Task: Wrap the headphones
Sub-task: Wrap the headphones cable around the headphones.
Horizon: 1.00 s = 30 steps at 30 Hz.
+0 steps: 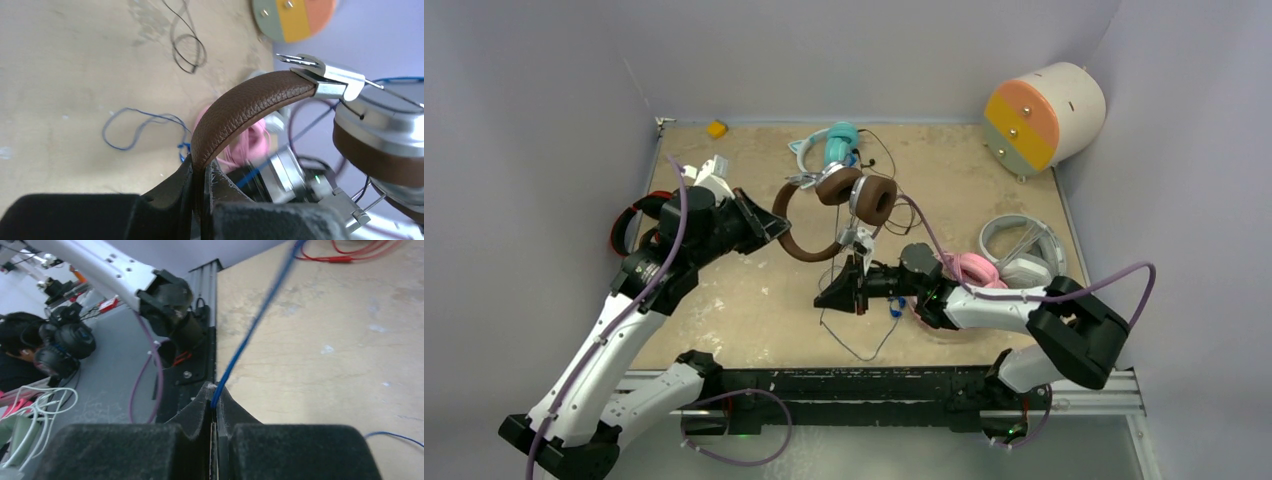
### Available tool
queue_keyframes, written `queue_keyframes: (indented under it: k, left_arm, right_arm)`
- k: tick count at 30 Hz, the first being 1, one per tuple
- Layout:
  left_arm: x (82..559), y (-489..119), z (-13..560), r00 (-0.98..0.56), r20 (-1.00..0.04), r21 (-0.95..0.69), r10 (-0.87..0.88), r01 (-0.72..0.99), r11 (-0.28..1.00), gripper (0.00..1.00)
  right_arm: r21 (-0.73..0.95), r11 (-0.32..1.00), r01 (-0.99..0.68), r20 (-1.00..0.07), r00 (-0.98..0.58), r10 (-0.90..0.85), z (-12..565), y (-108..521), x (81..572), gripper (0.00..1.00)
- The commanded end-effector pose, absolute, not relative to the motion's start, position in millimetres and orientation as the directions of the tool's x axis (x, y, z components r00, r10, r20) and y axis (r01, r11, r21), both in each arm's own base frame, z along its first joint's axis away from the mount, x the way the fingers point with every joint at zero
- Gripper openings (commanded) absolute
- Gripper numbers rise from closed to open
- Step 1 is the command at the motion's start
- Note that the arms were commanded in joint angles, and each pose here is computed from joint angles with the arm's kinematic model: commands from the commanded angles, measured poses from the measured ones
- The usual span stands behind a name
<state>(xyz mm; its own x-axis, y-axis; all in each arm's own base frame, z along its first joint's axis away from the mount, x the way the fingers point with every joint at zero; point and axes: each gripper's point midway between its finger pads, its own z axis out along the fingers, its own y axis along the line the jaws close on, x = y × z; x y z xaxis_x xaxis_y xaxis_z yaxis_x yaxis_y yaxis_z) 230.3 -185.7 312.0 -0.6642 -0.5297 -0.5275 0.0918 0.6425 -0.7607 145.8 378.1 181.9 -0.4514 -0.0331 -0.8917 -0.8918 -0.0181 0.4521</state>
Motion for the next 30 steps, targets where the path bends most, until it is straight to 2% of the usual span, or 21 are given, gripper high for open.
queue_keyframes:
  k: [1,4,7,14,26,30]
  left_arm:
    - [256,-150,365,-0.417,-0.613,-0.757,-0.671,0.066,0.65,0.0]
    - [255,-139,371,-0.37,-0.637,-0.743,-0.676,0.059,0.667,0.0]
    - [253,-127,377,-0.325,-0.666,-0.721,-0.672,0.046,0.692,0.0]
    - [255,-87,374,-0.213,-0.77,-0.604,-0.602,-0.062,0.795,0.0]
    - [265,-73,350,-0.221,-0.843,-0.469,-0.49,-0.14,0.872,0.0]
    - [269,-68,334,-0.26,-0.879,-0.37,-0.4,-0.158,0.916,0.0]
  right_arm:
    - [0.368,-0.106,-0.924,-0.923,-0.376,0.077,220,379,118,0.04]
    - [0.38,-0.138,-0.914,-0.91,-0.397,0.12,229,373,109,0.04]
    - [0.386,-0.167,-0.907,-0.894,-0.413,0.177,240,366,103,0.1]
    - [0.386,-0.219,-0.896,-0.879,-0.429,0.208,263,362,91,0.09]
    - [0.385,-0.326,-0.864,-0.85,-0.469,0.24,298,353,72,0.14]
    - [0.392,-0.297,-0.871,-0.851,-0.466,0.242,320,348,73,0.1]
